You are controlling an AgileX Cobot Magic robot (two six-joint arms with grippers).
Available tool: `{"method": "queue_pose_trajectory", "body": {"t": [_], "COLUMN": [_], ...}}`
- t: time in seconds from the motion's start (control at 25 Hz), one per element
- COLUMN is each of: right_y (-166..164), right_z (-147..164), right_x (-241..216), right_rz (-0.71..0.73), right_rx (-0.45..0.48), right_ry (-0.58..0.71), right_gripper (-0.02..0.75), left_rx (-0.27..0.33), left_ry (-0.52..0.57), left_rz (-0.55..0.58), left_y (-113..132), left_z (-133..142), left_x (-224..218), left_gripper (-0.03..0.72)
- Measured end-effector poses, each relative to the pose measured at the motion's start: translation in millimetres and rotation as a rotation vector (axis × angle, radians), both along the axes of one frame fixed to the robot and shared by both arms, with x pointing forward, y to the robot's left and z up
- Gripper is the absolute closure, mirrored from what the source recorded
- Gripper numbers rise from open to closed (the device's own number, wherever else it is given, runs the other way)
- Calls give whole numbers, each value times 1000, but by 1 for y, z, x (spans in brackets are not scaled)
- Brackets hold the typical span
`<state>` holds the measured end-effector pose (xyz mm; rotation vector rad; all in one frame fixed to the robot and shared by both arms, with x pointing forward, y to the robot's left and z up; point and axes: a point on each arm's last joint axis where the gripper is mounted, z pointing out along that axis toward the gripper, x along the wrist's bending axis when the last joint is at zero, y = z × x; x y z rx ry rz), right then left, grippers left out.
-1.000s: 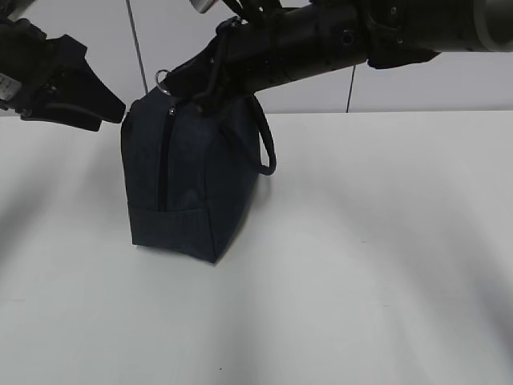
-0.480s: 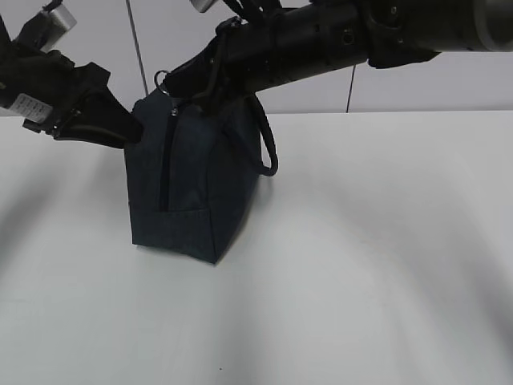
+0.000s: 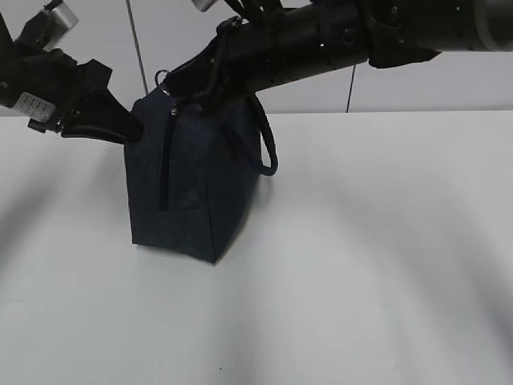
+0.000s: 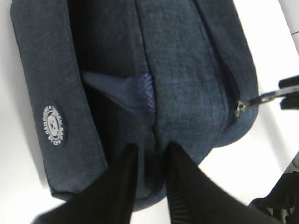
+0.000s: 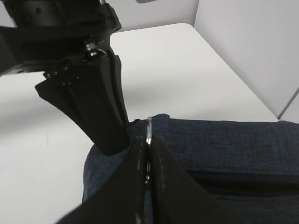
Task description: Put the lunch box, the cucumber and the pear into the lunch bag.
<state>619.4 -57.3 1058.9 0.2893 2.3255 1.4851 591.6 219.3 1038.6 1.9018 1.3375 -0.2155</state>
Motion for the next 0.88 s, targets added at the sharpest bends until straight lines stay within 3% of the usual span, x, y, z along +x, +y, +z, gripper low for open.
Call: {"method": "queue_pose_trajectory", "body": {"t": [0.04,0.12,0.52,0.88], "right_y": [0,0,-1,-8], "right_z": [0,0,-2,18], "right_x": [0,0,-1,-12], "right_rz": [0,0,6,30], "right_rx": [0,0,-7,38], "right_ry": [0,0,47,91], "right_gripper": [754,754,754,754], "left_rx": [-6,-6,-18,-28], "left_ry": [1,-2,19,84], "left_rz": [-2,-10,-61,-62], "left_y": [-1,-1,-10,-11], "left_z": [-1,-1,0,25], "left_x": [0,0,-5,-26], "left_gripper": [643,672,676,677]}}
